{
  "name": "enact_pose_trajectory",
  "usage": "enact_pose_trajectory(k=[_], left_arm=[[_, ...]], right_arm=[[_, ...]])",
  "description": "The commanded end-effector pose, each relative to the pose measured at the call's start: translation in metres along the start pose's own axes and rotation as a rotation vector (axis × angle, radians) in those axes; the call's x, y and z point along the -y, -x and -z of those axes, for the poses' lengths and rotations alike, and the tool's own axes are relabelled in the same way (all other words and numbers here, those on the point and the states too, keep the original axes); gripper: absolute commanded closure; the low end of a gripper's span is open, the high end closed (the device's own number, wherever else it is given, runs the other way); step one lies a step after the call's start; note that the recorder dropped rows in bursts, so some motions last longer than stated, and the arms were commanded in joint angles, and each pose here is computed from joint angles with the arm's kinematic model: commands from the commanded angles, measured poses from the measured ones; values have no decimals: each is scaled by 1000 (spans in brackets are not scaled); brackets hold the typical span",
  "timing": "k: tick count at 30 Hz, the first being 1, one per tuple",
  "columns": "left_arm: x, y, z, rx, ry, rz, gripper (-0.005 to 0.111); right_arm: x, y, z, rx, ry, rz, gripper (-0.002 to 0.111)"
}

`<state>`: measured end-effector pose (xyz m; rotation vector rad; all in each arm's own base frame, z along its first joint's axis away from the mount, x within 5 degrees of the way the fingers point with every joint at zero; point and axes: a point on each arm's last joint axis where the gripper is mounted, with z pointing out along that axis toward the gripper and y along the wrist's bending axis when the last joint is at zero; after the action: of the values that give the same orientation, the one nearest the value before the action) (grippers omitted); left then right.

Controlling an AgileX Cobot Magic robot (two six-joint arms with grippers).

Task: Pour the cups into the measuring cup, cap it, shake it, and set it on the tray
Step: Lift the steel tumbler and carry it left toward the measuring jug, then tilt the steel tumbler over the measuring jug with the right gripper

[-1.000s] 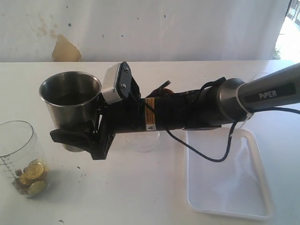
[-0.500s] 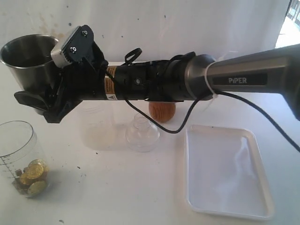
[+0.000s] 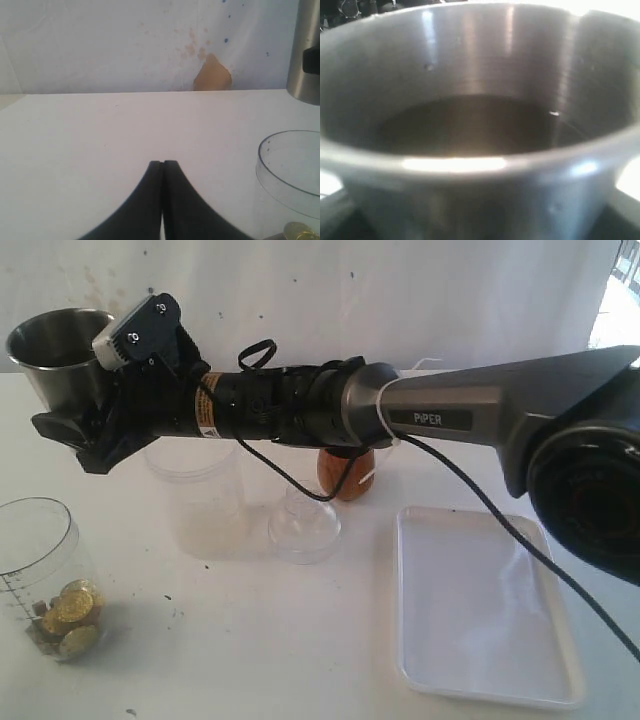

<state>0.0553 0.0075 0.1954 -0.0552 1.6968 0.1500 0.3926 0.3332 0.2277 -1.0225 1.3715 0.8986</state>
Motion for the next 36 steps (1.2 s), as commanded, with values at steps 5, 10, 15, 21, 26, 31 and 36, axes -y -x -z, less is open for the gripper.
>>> enact_pose_trajectory(k=[5, 10, 15, 21, 26, 31, 36], left_arm=[[0, -1, 0, 10, -3, 0, 107], [0, -1, 0, 10, -3, 0, 107], [0, -1, 0, 10, -3, 0, 107], [0, -1, 0, 10, -3, 0, 107], [0, -1, 0, 10, -3, 0, 107], [0, -1, 0, 10, -3, 0, 107], [0, -1, 0, 10, -3, 0, 107]], right_arm=[[2, 10, -12, 52, 11, 16, 108], [-7, 9, -20, -14, 33, 114, 108], [-5, 14, -22, -18, 9, 138, 108], [-5, 12, -22, -38, 11, 252, 108], [-6, 13, -22, -34, 31, 266, 108], [-8, 13, -22, -24, 50, 340, 108], [-9, 14, -22, -16, 59, 368, 108]])
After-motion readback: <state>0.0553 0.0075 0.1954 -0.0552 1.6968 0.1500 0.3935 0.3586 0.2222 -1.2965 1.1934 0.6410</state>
